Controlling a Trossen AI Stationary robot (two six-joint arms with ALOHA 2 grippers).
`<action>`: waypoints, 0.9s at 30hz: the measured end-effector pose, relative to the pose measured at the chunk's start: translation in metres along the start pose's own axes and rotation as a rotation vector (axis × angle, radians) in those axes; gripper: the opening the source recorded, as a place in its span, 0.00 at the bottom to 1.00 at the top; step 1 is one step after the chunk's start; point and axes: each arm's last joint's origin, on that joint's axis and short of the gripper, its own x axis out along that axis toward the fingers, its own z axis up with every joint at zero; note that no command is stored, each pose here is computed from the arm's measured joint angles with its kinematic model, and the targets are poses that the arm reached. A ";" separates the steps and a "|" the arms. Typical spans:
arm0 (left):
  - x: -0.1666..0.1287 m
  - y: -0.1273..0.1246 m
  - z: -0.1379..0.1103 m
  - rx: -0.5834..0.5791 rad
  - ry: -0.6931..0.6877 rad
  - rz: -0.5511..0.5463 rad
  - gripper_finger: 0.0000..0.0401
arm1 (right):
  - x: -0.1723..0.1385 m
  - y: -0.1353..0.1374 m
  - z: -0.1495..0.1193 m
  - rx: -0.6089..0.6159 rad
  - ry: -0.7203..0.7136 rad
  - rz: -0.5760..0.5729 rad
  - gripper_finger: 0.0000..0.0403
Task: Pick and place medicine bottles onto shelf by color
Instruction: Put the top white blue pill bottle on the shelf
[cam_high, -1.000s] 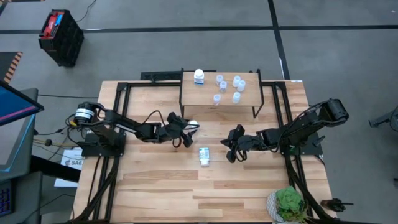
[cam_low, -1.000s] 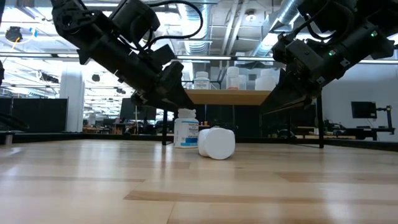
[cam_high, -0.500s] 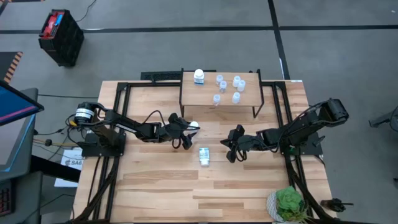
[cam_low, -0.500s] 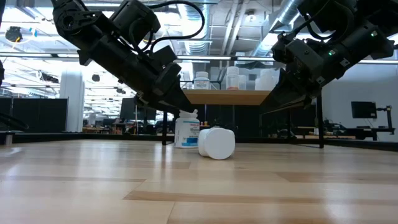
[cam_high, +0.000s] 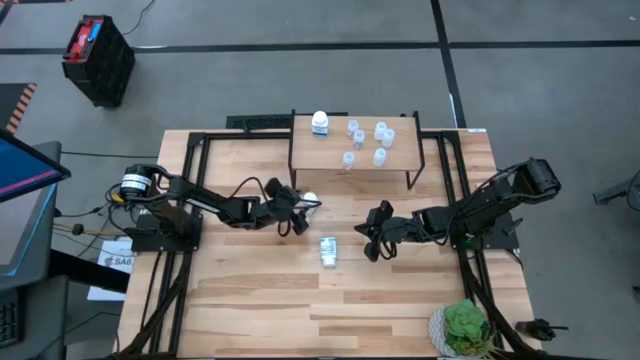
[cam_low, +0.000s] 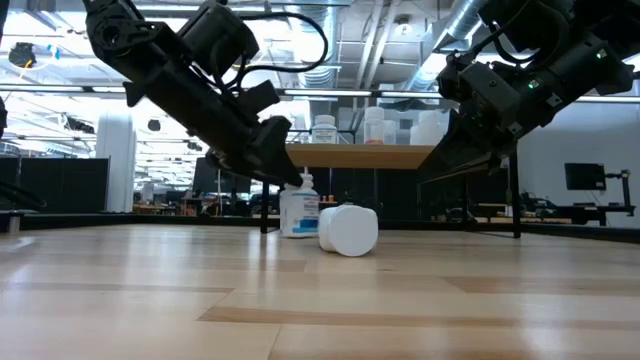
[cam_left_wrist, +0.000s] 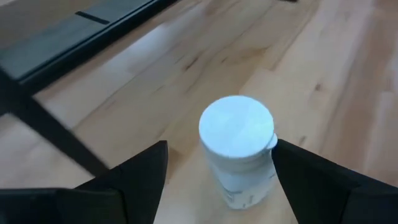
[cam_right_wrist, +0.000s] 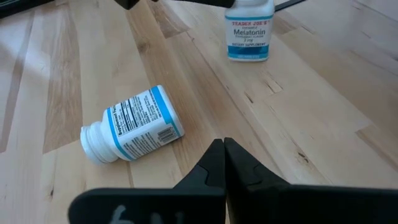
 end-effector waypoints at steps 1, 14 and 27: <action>0.000 0.000 -0.001 0.006 0.003 0.010 0.69 | 0.000 0.000 0.000 0.000 0.000 0.000 0.02; 0.001 0.000 0.001 -0.006 0.006 -0.059 0.69 | 0.000 0.000 0.000 -0.001 0.001 0.000 0.02; 0.027 -0.010 0.007 0.057 0.004 -0.044 0.69 | 0.000 0.000 0.000 -0.002 0.003 -0.001 0.02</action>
